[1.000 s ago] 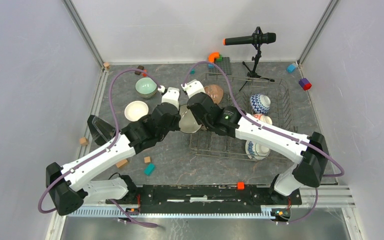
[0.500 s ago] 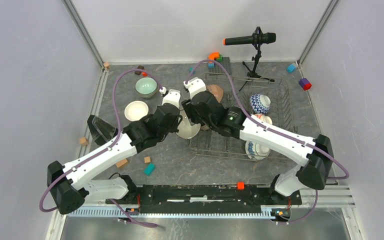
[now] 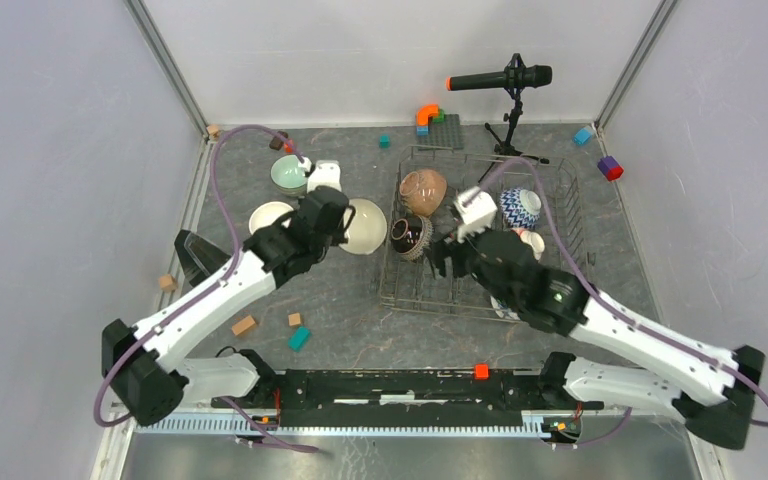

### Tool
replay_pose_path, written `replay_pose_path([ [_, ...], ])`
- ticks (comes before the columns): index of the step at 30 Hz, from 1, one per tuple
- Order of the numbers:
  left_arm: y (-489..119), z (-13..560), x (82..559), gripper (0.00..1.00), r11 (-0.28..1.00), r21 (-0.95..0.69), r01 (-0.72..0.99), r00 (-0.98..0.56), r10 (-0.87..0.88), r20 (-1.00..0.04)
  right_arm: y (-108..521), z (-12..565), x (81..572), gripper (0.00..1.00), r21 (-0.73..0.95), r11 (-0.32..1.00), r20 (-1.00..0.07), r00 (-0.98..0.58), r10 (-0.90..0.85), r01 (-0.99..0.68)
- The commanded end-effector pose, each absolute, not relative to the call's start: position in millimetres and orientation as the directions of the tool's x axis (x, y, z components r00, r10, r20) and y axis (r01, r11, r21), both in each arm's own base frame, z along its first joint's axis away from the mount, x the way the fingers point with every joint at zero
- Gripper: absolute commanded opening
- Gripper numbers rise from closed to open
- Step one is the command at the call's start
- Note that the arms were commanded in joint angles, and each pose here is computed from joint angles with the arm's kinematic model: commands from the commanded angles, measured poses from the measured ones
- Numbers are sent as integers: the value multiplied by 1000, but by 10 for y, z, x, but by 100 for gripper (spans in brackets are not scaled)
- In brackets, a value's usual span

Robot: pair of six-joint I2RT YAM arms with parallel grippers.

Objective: Unload the bowls from the dish rack
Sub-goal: Place the bowl at the center of the board.

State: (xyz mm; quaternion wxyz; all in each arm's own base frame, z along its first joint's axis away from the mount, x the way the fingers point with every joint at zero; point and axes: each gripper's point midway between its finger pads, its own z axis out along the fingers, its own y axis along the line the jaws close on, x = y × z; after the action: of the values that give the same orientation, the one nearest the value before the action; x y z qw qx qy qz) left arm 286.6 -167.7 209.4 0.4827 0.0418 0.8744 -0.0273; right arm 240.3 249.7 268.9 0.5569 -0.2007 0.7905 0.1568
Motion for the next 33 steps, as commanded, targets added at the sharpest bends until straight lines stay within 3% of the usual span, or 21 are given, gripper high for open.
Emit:
replay_pose_path([
  [1, -1763, 2574, 3349, 2, 974, -223, -27, -440, -212, -873, 2294, 2645, 2272, 80, 47, 851, -982, -180, -56, -523],
  [11, -1467, 2263, 4372, 2, 909, -284, -305, -466, -403, -788, 2108, 2050, 1971, 77, 103, 802, -981, -194, -17, -589],
  [17, -1495, 1993, 4749, 2, 893, -243, -380, -494, -418, -763, 1991, 1908, 1886, 77, 105, 795, -984, -179, -5, -597],
  [33, -1536, 1220, 5035, 2, 866, -130, -483, -583, -429, -691, 1818, 1965, 1818, 77, 96, 804, -988, -155, 4, -587],
])
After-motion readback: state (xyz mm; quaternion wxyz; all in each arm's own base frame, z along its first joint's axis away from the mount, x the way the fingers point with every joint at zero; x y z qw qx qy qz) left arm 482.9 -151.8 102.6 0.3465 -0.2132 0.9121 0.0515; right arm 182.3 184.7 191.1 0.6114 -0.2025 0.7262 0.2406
